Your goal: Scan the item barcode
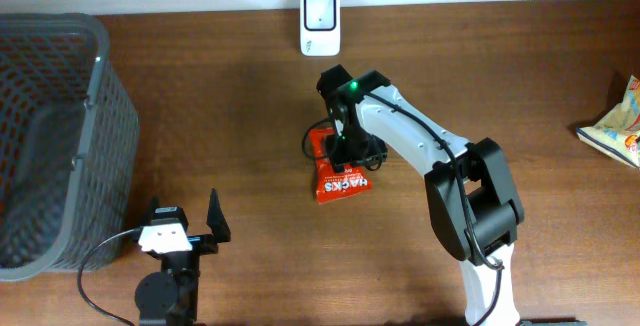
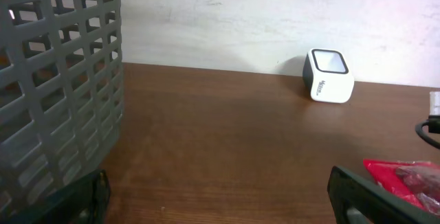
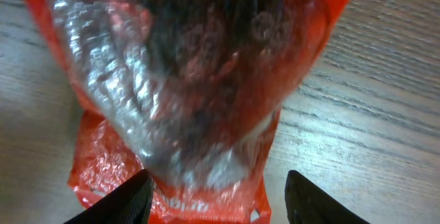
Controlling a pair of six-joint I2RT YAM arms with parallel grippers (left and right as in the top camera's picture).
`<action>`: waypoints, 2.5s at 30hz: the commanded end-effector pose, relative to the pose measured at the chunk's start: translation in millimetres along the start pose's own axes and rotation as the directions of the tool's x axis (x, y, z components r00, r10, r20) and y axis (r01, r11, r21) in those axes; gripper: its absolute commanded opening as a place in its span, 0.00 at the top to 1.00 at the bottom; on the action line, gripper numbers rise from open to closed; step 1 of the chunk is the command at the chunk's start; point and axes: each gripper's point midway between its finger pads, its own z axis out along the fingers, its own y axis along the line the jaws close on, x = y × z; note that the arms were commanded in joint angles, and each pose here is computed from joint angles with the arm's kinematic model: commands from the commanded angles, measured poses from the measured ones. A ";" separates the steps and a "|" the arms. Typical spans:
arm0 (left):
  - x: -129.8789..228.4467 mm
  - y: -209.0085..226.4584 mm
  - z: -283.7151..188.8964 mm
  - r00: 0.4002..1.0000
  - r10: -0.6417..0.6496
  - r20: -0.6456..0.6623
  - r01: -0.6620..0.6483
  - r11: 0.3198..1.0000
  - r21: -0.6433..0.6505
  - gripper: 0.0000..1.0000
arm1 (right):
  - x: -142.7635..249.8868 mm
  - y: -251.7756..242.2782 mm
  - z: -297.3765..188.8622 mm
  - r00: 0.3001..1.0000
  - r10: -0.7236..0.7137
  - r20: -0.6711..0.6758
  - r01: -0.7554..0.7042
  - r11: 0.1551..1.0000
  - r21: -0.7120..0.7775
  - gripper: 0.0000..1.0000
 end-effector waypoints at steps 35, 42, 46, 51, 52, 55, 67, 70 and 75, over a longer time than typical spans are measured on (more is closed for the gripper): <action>2.0 -1.0 0.3 1.000 -0.004 -0.001 0.004 1.000 0.004 0.01 | -33.5 44.9 -84.2 0.978 0.205 -0.028 -0.196 0.869 -0.454 0.96; 2.0 -1.0 0.3 1.000 -0.004 -0.001 0.004 1.000 0.004 0.01 | -35.6 55.6 -138.7 0.903 0.292 -0.316 -0.427 0.519 -0.740 0.96; 2.0 -1.0 0.3 1.000 -0.004 -0.001 0.004 1.000 0.004 0.01 | -33.6 63.7 -177.4 0.839 0.232 -0.492 -0.543 0.295 -0.786 0.96; 2.0 -1.0 0.3 1.000 -0.004 -0.001 0.004 1.000 0.004 0.01 | -31.4 67.7 -195.7 0.780 0.185 -0.598 -0.626 0.194 -0.755 0.96; 2.0 -1.0 0.3 1.000 -0.005 -0.001 0.005 1.000 0.004 0.01 | -30.5 69.3 -201.8 0.782 0.159 -0.603 -0.623 0.171 -0.763 0.96; 2.0 -1.0 0.3 1.000 -0.004 -0.001 0.004 1.000 0.004 0.01 | -27.9 72.8 -221.6 0.814 0.067 -0.577 -0.580 0.097 -0.808 0.96; 2.0 -1.0 0.3 1.000 -0.005 -0.001 0.005 1.000 0.004 0.01 | -32.5 74.4 -229.0 0.905 0.027 -0.424 -0.425 0.078 -0.902 0.96; 2.0 -1.0 0.3 1.000 -0.004 -0.001 0.004 1.000 0.004 0.01 | -38.9 74.3 -227.3 0.943 0.033 -0.332 -0.333 0.096 -0.938 0.96; 2.0 -1.0 0.3 1.000 -0.004 -0.001 0.004 1.000 0.004 0.01 | -59.2 68.4 -184.6 0.951 0.192 -0.242 -0.293 0.315 -0.903 0.96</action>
